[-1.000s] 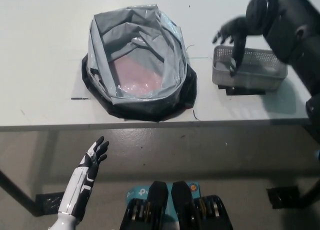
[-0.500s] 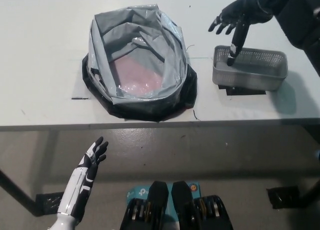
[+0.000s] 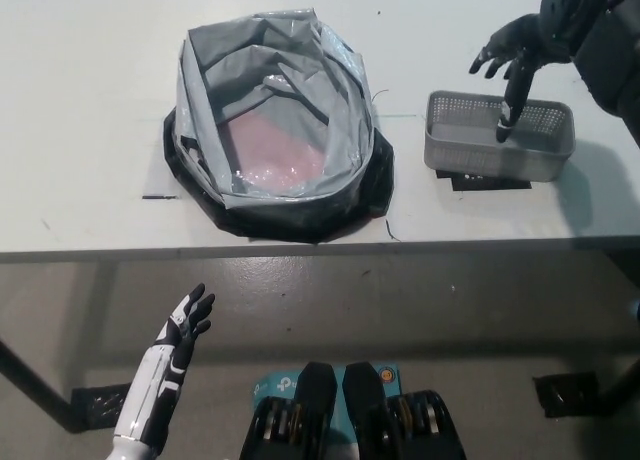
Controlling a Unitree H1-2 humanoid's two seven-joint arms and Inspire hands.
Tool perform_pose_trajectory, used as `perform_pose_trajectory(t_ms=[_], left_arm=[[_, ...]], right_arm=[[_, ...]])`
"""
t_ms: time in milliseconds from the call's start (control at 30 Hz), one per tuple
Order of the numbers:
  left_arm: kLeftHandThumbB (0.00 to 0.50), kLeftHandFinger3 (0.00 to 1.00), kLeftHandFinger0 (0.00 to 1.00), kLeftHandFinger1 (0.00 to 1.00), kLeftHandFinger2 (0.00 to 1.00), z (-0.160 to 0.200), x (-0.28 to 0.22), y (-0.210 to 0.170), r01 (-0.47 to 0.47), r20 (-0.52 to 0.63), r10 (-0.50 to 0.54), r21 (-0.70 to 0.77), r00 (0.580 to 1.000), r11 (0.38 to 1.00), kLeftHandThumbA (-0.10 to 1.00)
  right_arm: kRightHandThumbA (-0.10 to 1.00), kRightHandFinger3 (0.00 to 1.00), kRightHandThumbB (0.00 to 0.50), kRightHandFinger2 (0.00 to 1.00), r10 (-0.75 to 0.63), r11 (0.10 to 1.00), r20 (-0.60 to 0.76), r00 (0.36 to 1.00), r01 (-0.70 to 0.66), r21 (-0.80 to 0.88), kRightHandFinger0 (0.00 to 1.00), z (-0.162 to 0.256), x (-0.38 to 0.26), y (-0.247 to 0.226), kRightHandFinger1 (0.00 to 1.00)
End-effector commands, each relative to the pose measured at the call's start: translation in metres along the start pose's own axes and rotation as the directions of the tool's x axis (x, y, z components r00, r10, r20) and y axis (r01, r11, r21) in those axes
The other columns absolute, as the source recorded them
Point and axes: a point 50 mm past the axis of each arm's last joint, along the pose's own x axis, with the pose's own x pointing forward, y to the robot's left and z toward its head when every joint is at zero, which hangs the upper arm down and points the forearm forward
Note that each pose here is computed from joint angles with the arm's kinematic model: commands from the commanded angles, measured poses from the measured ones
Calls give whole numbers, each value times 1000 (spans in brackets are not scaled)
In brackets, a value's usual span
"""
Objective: Use the right hand to pick up a small rectangular container and put it into a plastic bag and lift the bag
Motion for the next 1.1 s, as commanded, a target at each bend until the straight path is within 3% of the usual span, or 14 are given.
perform_pose_trajectory(t_ms=[0,267,1067], left_arm=[[180,1000,1000,1000,1000,8,-2,2,-5,42,5,4,999,1000,1000],[186,1000,1000,1000,1000,7,-2,3,-4,45,4,1,999,1000,1000],[193,1000,1000,1000,1000,10,1,4,-3,56,3,-3,998,1000,1000]], right_arm=[[1000,1000,500,1000,-188,981,-35,982,186,-56,1000,-1,-14,-24,1000],[1000,1000,500,1000,-362,932,48,931,361,25,1000,-4,-7,-22,1000],[1000,1000,500,1000,-307,952,6,952,307,-6,1000,-8,7,-5,1000]])
